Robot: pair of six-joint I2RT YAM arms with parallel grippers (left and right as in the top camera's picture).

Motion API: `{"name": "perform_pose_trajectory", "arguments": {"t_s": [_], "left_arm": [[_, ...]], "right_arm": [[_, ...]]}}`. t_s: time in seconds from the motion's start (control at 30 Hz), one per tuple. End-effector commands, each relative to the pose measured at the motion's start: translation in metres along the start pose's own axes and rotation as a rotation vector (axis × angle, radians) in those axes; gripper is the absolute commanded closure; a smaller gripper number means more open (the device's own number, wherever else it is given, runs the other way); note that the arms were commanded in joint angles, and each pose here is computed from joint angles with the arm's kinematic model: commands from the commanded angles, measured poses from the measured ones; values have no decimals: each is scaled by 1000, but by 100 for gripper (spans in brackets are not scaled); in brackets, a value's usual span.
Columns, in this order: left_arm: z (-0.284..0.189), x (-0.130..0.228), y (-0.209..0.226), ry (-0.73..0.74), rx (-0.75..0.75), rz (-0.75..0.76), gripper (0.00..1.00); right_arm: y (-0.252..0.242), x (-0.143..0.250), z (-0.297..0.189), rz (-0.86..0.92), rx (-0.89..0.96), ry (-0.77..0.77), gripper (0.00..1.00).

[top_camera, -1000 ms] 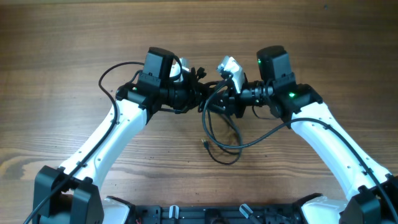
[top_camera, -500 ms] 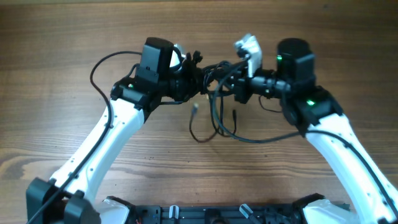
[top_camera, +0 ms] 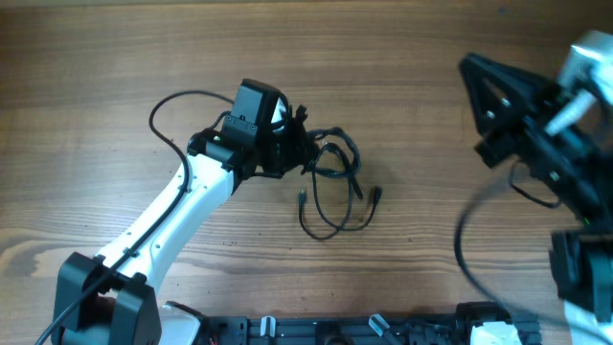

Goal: Untangle cables

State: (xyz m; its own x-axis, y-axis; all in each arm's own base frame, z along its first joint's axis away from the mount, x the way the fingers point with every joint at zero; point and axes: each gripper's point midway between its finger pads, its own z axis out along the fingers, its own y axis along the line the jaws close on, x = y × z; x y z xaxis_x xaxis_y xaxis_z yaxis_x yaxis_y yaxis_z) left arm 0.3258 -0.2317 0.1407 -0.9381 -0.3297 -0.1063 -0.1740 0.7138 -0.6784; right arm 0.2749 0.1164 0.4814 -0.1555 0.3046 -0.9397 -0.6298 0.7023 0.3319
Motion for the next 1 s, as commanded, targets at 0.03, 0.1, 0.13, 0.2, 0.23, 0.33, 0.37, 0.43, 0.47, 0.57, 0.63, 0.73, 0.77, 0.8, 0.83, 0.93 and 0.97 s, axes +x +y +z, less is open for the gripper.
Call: {"name": "perform_pose_trajectory", "arguments": {"t_s": [0.03, 0.1, 0.13, 0.2, 0.23, 0.33, 0.37, 0.43, 0.47, 0.57, 0.63, 0.73, 0.77, 0.8, 0.83, 0.93, 0.97], "left_arm": [[-15, -35, -49, -183, 148, 432, 96], [-25, -53, -77, -300, 223, 598, 96], [-32, -60, -91, -360, 259, 665, 96], [-49, -73, -120, -485, 338, 766, 96], [-58, -78, -132, -541, 369, 810, 96], [-80, -85, -158, -673, 440, 913, 96], [-87, -87, -164, -703, 460, 927, 96], [-96, -88, -173, -749, 490, 947, 96], [-97, -88, -174, -756, 491, 957, 96], [-95, -88, -173, -770, 460, 1022, 96], [-95, -88, -173, -771, 459, 1021, 96], [-96, -93, -171, -789, 438, 1008, 96], [-95, -93, -170, -786, 436, 1007, 96], [-94, -92, -169, -777, 433, 1004, 96], [-92, -91, -168, -769, 430, 1002, 96], [-81, -88, -158, -714, 398, 981, 96], [-78, -88, -156, -701, 390, 976, 96]], "right_arm": [[-36, 44, 18, 146, 71, 152, 93], [-44, 66, 28, 210, 51, 233, 85], [-46, 76, 33, 241, 29, 273, 83], [-52, 93, 42, 325, 3, 333, 84], [-57, 100, 47, 388, 4, 354, 85], [-70, 122, 60, 556, 10, 420, 87], [-70, 127, 65, 575, -20, 442, 88], [-70, 140, 75, 631, -55, 482, 86], [-71, 145, 79, 662, -51, 495, 85], [-69, 168, 95, 757, -51, 556, 69], [-67, 180, 101, 805, -47, 592, 57], [-63, 207, 112, 899, -33, 667, 43], [-65, 215, 116, 930, -23, 682, 43], [-67, 219, 120, 945, -22, 687, 43], [-70, 220, 123, 954, -24, 682, 44], [-73, 209, 136, 948, -57, 626, 44], [-72, 205, 139, 947, -68, 609, 44]]}}
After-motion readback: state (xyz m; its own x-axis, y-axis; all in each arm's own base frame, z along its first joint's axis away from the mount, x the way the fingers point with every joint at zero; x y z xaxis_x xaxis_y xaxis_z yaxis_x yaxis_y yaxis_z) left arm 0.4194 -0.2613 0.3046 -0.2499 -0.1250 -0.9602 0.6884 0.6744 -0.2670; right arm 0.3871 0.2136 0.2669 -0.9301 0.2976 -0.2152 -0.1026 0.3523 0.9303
